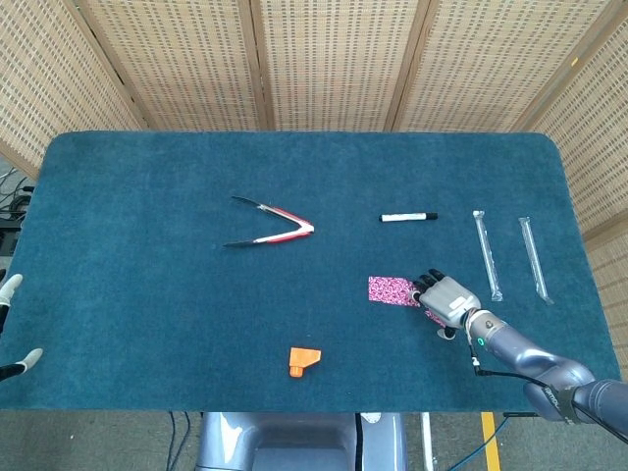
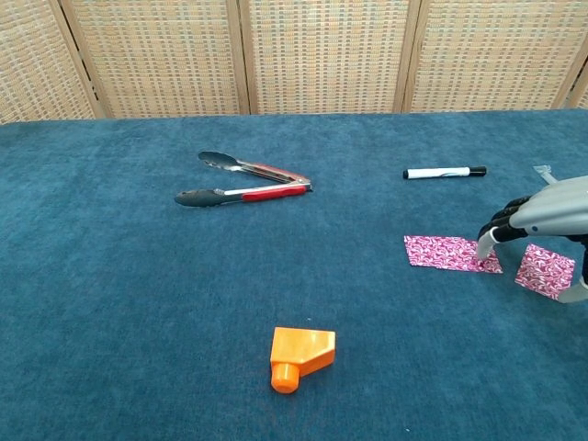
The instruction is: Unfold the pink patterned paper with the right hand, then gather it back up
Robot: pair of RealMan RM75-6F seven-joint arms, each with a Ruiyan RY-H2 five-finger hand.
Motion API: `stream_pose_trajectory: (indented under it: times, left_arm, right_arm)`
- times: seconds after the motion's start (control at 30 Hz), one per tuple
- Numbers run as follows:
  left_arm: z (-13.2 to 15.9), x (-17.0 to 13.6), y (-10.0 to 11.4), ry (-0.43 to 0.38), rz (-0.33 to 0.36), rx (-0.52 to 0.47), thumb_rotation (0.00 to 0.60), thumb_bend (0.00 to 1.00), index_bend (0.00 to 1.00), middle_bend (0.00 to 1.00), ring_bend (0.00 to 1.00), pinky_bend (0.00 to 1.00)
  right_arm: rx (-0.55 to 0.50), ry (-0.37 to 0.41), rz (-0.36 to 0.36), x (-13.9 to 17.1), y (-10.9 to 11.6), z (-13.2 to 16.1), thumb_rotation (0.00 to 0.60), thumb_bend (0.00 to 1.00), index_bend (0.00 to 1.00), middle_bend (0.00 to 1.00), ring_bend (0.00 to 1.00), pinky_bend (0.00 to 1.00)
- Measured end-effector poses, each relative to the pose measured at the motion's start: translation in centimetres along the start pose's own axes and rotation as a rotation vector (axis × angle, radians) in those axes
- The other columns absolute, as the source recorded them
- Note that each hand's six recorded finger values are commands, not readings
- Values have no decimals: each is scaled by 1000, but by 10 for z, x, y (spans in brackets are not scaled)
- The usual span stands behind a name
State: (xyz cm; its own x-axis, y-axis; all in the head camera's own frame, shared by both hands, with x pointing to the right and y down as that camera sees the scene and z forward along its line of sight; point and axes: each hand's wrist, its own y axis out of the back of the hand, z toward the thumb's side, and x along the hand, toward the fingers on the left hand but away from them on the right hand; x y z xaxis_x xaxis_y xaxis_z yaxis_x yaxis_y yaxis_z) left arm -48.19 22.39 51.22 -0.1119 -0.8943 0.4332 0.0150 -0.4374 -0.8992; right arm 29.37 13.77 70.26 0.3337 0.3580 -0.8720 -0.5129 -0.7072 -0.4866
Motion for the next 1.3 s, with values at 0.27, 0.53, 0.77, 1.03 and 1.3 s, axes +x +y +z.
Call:
stream_pose_trajectory:
  times: [0.27,0.53,0.77,1.03,1.3]
  left_arm:
    - [-1,-1,1,2,3,-2,600,136,25,0,0,0]
    - [0,1,-1,-4,0,-3,600,136,25,0,0,0]
    - [0,2,-2,-6,-1,-3,600,136,25,0,0,0]
    - [-1,2,-2,-1,-2,-4,600,136,25,0,0,0]
    - [-2,2,-2,-1,-2,-8,600,135,25,0,0,0]
  right_arm:
    - [15,9,13,0,-5,4,600,311,155,111,0,0]
    - [21,34,18,9,-10,14,600,311,156,112,0,0]
    - [36,68,24,16,-15,25,600,311,156,112,0,0]
    - [51,111,35,23,-19,40,600,311,156,112,0,0]
    - [60,144,38,30,-18,51,600,311,156,112,0,0]
